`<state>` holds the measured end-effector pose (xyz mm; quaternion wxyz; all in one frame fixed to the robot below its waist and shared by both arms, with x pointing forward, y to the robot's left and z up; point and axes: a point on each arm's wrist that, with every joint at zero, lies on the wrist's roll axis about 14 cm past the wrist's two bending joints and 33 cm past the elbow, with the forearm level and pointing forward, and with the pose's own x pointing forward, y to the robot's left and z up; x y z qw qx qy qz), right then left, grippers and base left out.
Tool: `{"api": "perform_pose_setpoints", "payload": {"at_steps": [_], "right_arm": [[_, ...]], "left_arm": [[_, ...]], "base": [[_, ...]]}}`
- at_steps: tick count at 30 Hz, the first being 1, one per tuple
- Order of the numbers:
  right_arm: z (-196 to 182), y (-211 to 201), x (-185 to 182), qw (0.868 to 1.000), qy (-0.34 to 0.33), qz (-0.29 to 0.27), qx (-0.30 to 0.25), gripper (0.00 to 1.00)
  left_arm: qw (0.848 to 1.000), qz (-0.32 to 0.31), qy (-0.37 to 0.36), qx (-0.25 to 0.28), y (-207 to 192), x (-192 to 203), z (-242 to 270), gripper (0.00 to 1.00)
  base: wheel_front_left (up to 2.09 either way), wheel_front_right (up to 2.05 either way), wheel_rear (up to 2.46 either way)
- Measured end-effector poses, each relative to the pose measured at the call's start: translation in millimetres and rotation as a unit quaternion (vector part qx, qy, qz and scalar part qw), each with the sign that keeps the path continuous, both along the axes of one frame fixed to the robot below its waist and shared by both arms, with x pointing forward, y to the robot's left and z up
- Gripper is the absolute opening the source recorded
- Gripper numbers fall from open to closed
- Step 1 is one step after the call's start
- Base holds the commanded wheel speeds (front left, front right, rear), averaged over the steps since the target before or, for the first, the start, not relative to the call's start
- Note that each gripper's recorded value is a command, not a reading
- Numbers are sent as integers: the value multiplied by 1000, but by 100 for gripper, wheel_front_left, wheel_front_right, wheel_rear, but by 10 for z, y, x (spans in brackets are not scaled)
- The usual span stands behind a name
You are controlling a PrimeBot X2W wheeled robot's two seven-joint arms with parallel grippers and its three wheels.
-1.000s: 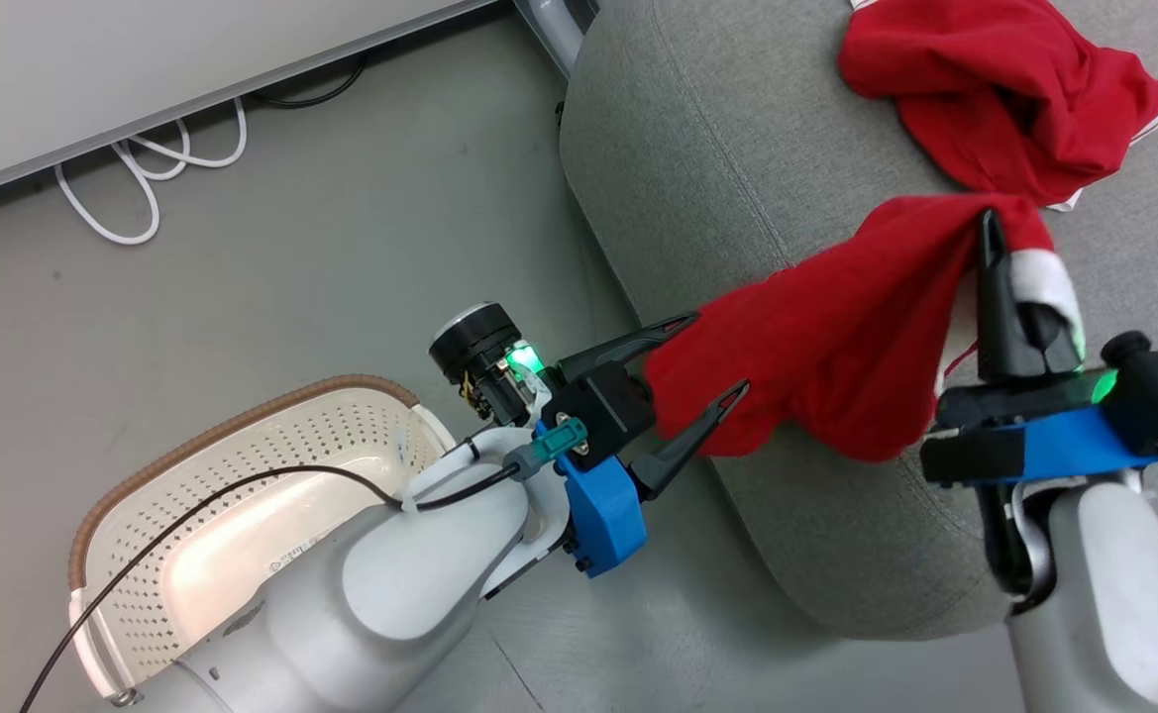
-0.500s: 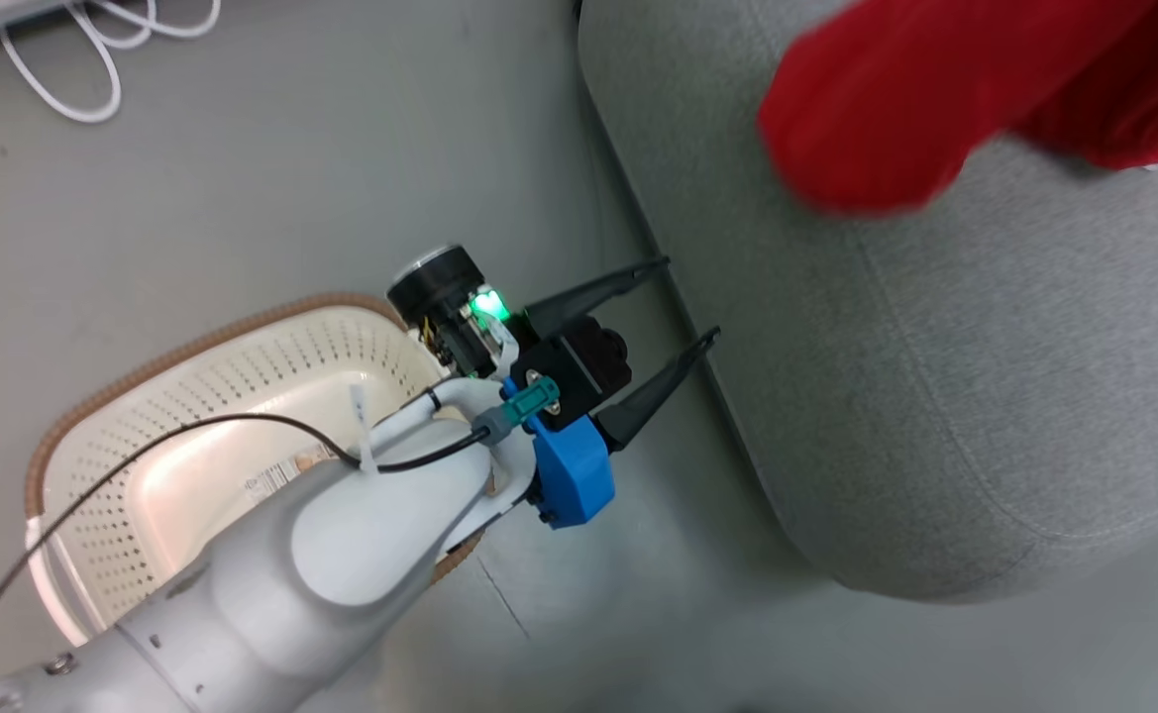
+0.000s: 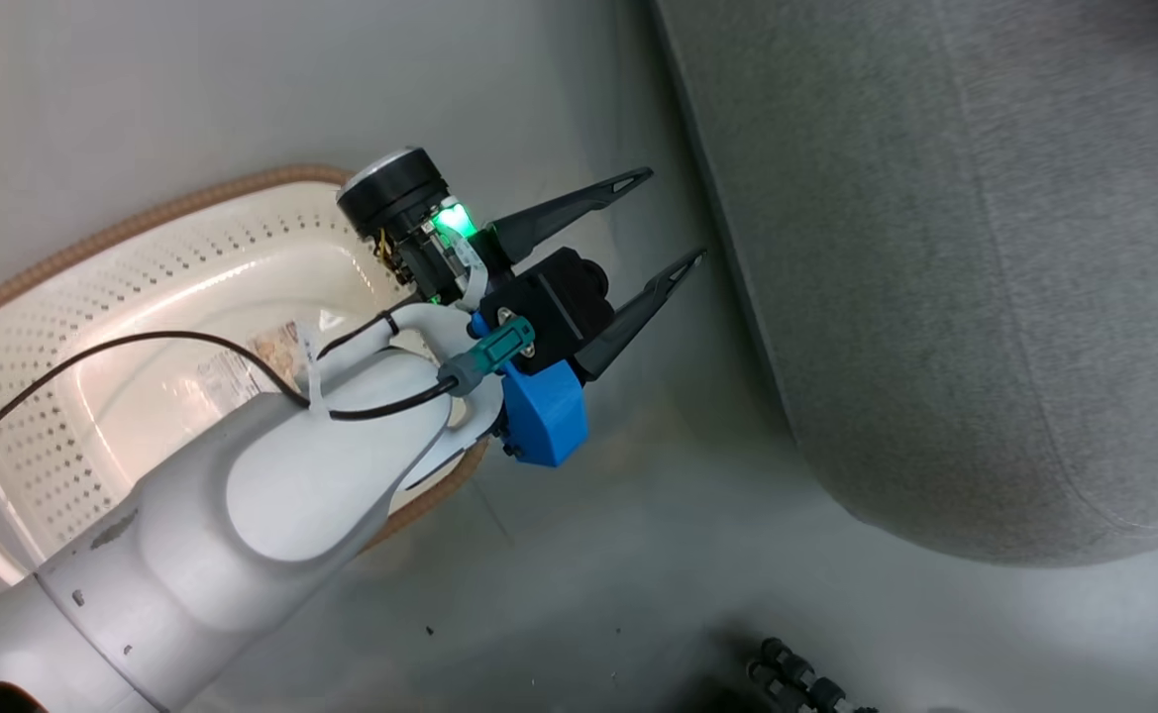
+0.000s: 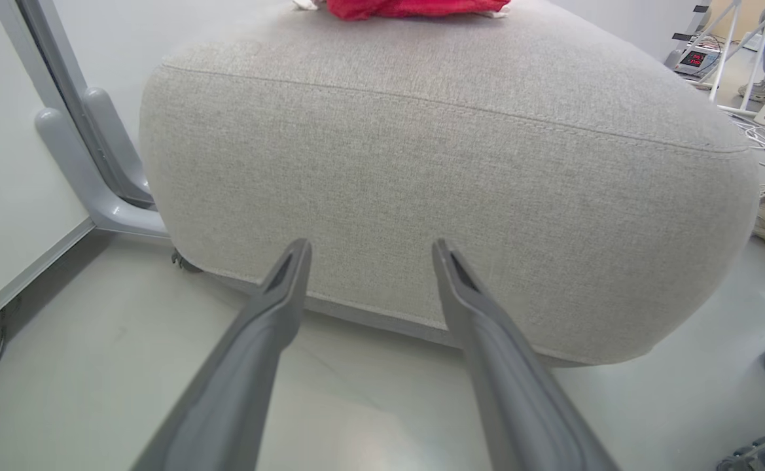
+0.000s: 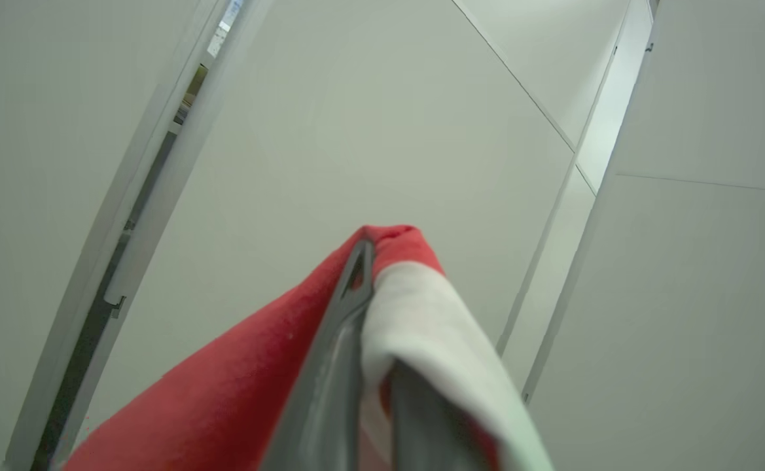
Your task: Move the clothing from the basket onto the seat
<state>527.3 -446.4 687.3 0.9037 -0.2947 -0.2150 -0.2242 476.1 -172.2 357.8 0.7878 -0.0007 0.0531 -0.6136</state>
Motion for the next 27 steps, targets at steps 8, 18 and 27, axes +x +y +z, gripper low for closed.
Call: {"api": "perform_pose_setpoints", "payload": {"at_steps": [8, 18, 27], "right_arm": [[-865, -354, 104, 993, 98, -54, 40, 0], [-1972, -245, -53, 970, 201, -77, 110, 0], [-2189, -285, -239, 961, 222, -92, 135, 41]], "left_arm": [[1000, 13, 21, 10, 133, 73, -326, 100], [1000, 17, 23, 9, 169, 66, -351, 100], [1000, 19, 19, 5, 184, 41, -268, 100]], "base": [[0, 0, 0], [0, 0, 0], [0, 0, 0]]}}
